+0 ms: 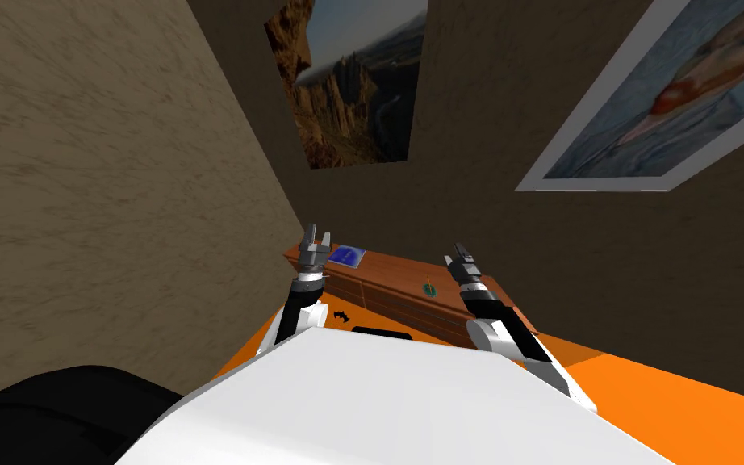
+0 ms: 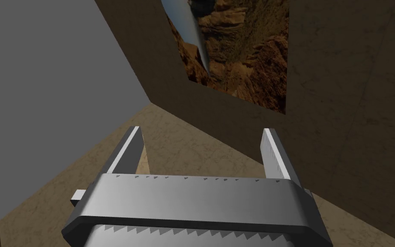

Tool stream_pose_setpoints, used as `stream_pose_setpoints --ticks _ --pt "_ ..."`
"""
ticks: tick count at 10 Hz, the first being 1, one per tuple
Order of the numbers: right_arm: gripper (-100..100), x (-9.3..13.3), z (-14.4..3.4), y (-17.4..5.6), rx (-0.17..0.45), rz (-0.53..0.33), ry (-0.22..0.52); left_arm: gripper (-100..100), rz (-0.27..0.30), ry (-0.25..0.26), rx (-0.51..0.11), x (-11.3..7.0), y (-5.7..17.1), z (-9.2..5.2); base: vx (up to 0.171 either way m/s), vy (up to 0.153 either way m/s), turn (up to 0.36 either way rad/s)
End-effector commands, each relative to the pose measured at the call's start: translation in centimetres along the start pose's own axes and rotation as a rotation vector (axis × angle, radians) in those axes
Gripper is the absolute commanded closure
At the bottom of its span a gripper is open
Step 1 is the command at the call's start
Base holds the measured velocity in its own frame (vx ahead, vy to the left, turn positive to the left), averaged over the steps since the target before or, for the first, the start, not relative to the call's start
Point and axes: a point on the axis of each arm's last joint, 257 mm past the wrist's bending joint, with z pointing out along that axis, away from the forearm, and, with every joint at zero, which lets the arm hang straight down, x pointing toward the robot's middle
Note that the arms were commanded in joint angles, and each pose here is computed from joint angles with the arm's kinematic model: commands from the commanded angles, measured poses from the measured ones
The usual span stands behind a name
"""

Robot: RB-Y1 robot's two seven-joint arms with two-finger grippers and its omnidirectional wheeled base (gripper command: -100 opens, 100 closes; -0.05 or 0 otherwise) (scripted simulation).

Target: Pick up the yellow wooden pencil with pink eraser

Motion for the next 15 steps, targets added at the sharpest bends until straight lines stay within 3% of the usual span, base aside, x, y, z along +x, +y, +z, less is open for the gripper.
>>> stream_pose_setpoints --ticks 1,2,3,4,5,6,7,8,9,10,15 --pt "-100 -0.4 0.1 -2.0 0.054 -0.015 0.007 0 0.0 0.0 0.0 0.0 0.0 0.0 -0.027 -0.047 0.149" --pt "-100 -1.0 0.0 -4.6 0.125 -0.038 0.017 0 0.0 0.0 0.0 0.0 0.0 0.0 -0.033 -0.055 0.279" --pt "-100 -0.9 0.0 -4.8 0.135 -0.038 0.018 0 0.0 0.0 0.0 0.0 0.0 0.0 -0.033 -0.051 0.178" --pt "-100 -1.5 -0.2 -7.4 0.207 -0.061 0.029 0 0.0 0.0 0.0 0.0 0.0 0.0 -0.035 -0.056 0.294" --pt "-100 -1.5 -0.3 -7.7 0.217 -0.061 0.029 0 0.0 0.0 0.0 0.0 0.0 0.0 -0.032 -0.057 0.186" --pt "-100 -2.1 -0.6 -10.0 0.282 -0.084 0.04 0 0.0 0.0 0.0 0.0 0.0 0.0 -0.052 -0.052 0.42" --pt "-100 -2.2 -0.8 -10.7 0.301 -0.085 0.04 0 0.0 0.0 0.0 0.0 0.0 0.0 -0.038 -0.056 0.136" --pt "-100 -2.9 -1.2 -13.0 0.372 -0.107 0.052 0 0.0 0.0 0.0 0.0 0.0 0.0 -0.036 -0.059 0.307" --pt "-100 -3.0 -1.5 -13.5 0.386 -0.108 0.05 0 0.0 0.0 0.0 0.0 0.0 0.0 -0.029 -0.059 0.162" --pt "-100 -3.7 -2.0 -15.6 0.447 -0.13 0.061 0 0.0 0.0 0.0 0.0 0.0 0.0 -0.043 -0.064 0.324" --pt "-100 -5.8 -4.7 -21.7 0.642 -0.168 0.083 0 0.0 0.0 0.0 0.0 0.0 0.0 -0.035 -0.066 0.242"
